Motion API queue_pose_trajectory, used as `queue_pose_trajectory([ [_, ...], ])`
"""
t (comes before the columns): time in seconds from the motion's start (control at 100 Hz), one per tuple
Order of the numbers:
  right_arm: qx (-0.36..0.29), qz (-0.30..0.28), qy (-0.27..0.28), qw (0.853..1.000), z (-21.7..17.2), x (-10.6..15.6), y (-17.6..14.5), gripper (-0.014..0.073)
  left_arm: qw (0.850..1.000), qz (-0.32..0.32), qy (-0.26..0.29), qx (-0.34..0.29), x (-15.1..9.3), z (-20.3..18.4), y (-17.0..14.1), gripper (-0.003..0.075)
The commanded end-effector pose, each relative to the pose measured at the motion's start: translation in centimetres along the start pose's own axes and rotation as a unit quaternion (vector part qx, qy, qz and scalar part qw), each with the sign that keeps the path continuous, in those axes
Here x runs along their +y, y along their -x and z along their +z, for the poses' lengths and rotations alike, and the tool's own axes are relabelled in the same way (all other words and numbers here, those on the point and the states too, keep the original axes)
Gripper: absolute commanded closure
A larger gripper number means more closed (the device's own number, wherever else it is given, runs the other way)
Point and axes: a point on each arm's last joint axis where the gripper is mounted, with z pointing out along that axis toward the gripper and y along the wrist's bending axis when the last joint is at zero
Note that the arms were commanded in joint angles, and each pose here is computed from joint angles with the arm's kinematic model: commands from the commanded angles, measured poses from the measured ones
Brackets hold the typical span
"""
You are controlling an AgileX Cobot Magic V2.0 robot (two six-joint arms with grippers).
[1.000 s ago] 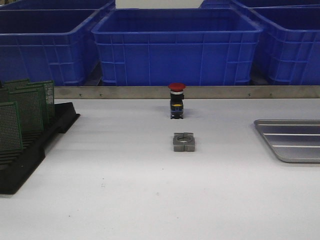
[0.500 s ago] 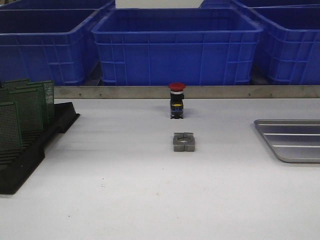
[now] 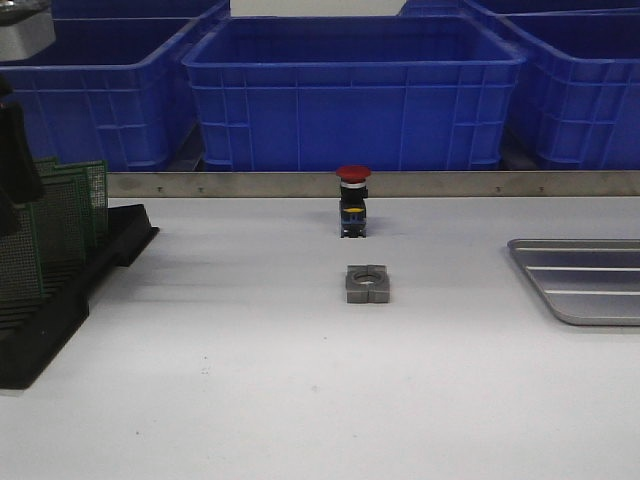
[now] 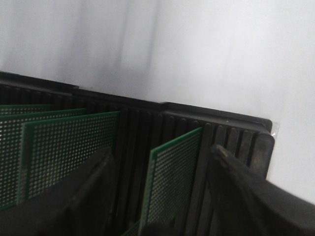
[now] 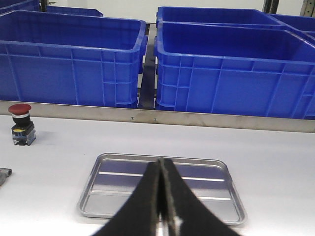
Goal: Place circuit board on tray
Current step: 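Lower the left gripper onto a green circuit board in the rack and grasp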
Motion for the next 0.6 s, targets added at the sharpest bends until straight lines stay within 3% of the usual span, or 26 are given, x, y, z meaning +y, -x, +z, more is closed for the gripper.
queue_pose_trajectory([
  [0.0,-0.055,-0.006,-0.002,0.998,-0.29,-0.04,1.21,0.0708,1.000,0.006,0.008,-0.018,0.35,-1.40,1.02,0.0322],
  [0.3,-0.055,-0.006,-0.002,0.998,-0.29,-0.04,1.21,0.0708,1.000,0.004,-0.018,-0.017,0.29,-0.69,0.84,0.0440],
  [0.54,-0.055,-0.006,-0.002,0.998,-0.29,-0.04,1.21,0.0708,1.000,0.004,-0.024,-0.017,0.19,-0.69,0.84,0.0718],
  [0.59,-0.055,-0.006,-0.002,0.998,-0.29,-0.04,1.21,0.0708,1.000,0.004,-0.024,-0.017,0.19,-0.69,0.84,0.0738],
])
